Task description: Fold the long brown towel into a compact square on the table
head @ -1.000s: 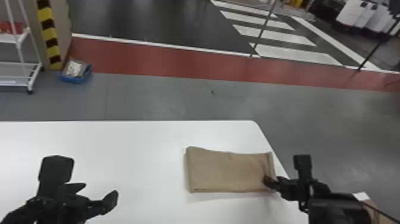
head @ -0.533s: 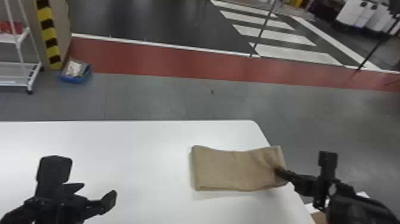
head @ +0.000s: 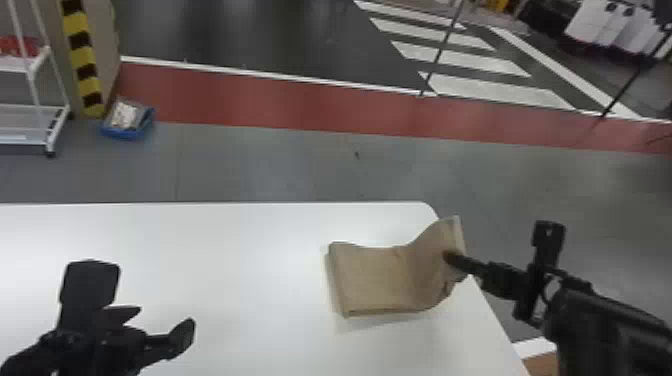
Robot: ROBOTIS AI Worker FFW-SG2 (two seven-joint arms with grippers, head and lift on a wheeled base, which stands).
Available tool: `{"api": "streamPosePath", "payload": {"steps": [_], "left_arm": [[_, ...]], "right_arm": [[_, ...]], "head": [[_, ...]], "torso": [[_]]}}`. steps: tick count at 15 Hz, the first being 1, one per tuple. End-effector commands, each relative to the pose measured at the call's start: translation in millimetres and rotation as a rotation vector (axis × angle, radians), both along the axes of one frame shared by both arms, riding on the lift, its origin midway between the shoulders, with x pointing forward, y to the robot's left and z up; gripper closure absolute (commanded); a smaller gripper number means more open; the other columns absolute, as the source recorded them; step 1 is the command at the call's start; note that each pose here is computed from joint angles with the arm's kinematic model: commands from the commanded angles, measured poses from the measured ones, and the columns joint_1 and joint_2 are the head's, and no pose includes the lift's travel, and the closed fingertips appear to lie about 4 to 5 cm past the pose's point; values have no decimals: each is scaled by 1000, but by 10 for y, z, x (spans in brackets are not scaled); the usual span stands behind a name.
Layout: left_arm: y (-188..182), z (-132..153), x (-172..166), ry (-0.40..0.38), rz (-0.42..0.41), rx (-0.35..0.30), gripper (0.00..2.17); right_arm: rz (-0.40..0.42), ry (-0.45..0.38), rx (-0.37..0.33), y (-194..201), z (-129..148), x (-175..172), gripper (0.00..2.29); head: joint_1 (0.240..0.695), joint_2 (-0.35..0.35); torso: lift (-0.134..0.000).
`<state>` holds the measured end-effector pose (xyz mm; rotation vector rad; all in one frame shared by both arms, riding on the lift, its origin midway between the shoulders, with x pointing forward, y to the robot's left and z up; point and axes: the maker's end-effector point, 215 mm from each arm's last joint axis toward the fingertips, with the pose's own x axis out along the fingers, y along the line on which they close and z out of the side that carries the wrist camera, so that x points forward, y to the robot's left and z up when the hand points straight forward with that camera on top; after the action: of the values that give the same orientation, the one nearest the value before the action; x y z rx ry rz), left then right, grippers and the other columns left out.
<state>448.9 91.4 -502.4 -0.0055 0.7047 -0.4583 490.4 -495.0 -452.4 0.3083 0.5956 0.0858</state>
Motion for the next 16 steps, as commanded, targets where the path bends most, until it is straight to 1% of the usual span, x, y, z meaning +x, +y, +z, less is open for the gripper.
{"api": "streamPosePath", "payload": {"steps": [1, 2, 4, 5, 8, 9, 10, 12, 13, 14, 15, 16], "left_arm": [[26, 1, 7, 0, 5, 1, 144], [30, 16, 19, -3, 6, -1, 144], [80, 16, 30, -2, 14, 2, 144], [94, 9, 31, -1, 17, 1, 144], [121, 46, 79, -9, 23, -3, 144], [111, 55, 86, -11, 20, -7, 144], [108, 63, 93, -13, 20, -9, 144], [102, 64, 91, -12, 17, -10, 144], [101, 59, 77, -10, 15, -13, 144], [114, 52, 72, -9, 17, -14, 144], [147, 52, 81, -9, 23, -13, 144], [155, 46, 74, -7, 23, -15, 144]], "right_arm": [[112, -11, -1, 676, 28, 112, 1231], [159, -10, -10, 924, 23, 155, 1234], [223, 13, -20, 1274, -80, 191, 1231], [256, 33, -45, 1423, -143, 203, 1231], [322, 80, -94, 1780, -364, 211, 1231], [346, 90, -107, 1898, -428, 211, 1227], [371, 104, -118, 2048, -497, 204, 1224], [430, 145, -165, 2274, -659, 152, 1220], [452, 169, -185, 2342, -746, 113, 1116], [473, 184, -203, 2407, -803, 86, 691], [481, 193, -206, 2438, -845, 55, 194], [481, 203, -201, 2445, -877, 20, -1]], "head": [[695, -350], [695, -350], [695, -350], [695, -342], [695, -289], [695, -262], [695, -252], [695, -228], [695, -215], [695, -206], [695, -188], [695, -182]], "torso": [[0], [0], [0], [0], [0], [0], [0], [0], [0], [0], [0], [0]]}}
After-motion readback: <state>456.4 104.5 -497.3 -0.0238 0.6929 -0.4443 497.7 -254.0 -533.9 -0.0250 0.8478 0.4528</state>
